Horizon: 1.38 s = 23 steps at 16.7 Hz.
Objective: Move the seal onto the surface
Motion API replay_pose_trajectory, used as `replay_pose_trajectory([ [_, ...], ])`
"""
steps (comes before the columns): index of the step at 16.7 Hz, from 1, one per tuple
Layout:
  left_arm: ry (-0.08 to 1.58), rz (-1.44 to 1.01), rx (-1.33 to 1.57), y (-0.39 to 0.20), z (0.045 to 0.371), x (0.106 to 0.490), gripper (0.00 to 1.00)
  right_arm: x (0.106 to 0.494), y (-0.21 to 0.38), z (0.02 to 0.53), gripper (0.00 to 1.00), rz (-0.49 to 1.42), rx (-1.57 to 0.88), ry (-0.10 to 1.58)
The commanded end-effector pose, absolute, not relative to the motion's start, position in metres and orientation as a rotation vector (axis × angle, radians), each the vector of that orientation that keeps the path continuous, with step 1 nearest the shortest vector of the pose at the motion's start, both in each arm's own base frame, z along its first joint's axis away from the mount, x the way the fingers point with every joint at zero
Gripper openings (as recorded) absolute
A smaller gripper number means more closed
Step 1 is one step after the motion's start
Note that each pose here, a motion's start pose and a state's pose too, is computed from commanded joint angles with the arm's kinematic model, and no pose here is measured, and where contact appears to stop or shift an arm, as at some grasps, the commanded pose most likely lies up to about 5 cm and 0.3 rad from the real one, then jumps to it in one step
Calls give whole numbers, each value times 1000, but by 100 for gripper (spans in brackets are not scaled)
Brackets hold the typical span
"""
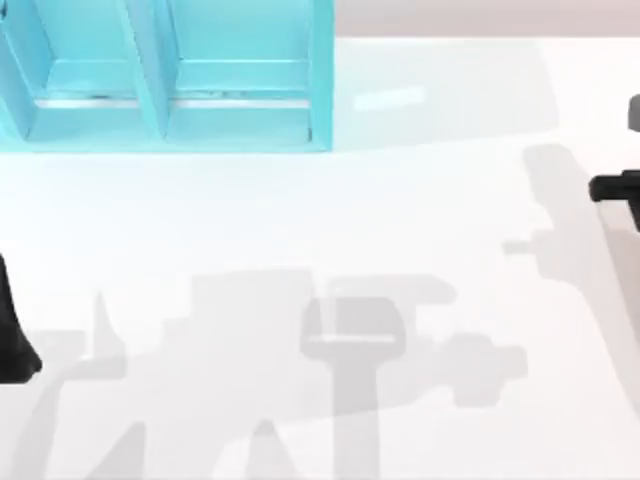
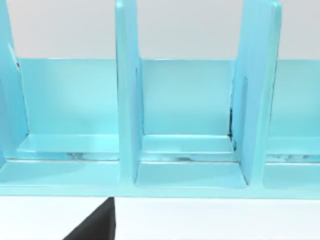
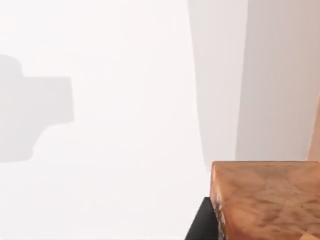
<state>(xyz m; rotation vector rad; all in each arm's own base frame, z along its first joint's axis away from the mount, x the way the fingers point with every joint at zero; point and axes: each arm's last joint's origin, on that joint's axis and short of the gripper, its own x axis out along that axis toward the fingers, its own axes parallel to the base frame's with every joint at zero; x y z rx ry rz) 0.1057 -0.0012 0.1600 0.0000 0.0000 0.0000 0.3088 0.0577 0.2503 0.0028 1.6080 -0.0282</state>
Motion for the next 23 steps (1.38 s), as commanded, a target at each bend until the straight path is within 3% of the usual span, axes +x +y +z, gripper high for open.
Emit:
replay_pose_trajectory([
  [4, 0, 0, 0, -1, 160, 106, 100, 333, 132, 213, 0, -35, -6, 1605],
  [9, 0, 0, 0, -1, 160, 106, 100, 335, 212, 177, 0, -19, 9, 1573],
  [15, 0, 0, 0, -1, 160, 106, 100, 334, 219, 172, 0, -19, 16, 1573],
  [23, 0, 0, 0, -1, 160, 106, 100, 334, 221, 128, 0, -15, 12, 1569],
])
